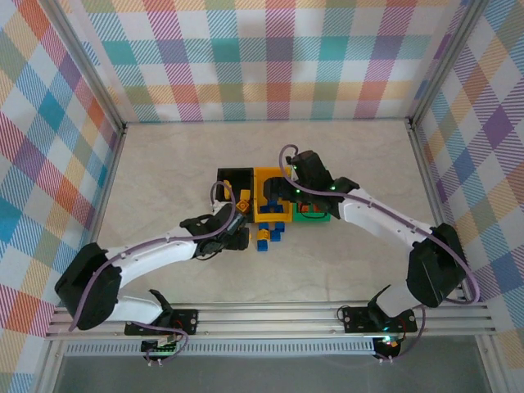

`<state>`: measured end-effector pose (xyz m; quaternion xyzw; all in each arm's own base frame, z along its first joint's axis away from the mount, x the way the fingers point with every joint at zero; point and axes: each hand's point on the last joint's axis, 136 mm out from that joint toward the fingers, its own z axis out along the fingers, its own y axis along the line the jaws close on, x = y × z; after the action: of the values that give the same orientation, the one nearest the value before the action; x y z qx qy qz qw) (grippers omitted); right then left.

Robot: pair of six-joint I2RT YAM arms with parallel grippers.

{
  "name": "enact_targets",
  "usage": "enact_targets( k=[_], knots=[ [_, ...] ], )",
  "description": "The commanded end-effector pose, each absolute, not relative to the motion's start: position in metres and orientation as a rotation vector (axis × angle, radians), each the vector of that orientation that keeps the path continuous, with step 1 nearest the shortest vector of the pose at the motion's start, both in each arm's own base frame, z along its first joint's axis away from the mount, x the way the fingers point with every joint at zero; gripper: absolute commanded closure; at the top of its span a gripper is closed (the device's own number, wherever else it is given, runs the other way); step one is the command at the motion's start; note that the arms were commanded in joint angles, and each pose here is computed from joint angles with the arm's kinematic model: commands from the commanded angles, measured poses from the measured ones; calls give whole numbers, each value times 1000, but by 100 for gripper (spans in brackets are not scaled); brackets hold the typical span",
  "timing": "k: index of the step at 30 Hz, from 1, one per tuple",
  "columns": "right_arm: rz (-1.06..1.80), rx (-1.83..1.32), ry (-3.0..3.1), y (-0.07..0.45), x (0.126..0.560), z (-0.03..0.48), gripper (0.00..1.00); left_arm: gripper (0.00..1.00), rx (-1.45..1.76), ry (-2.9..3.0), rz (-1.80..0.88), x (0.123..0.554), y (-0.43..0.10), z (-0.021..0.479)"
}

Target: Sort the legos into containers by color

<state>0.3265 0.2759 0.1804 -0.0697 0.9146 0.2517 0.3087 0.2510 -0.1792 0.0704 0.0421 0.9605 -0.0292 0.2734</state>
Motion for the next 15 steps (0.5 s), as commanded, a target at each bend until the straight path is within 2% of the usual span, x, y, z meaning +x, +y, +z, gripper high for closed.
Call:
enact_targets(
  k=[1,8,15],
  knots=[
    [693,-174,2406,275,323,180,11,13,99,2458,-26,277,-183,88],
    [705,-177,2391,271,317,184,10,25,53,2445,15,295,-178,75],
    [714,-184,2351,266,313,198,10,43,58,2488,59,295,-176,48]
  ],
)
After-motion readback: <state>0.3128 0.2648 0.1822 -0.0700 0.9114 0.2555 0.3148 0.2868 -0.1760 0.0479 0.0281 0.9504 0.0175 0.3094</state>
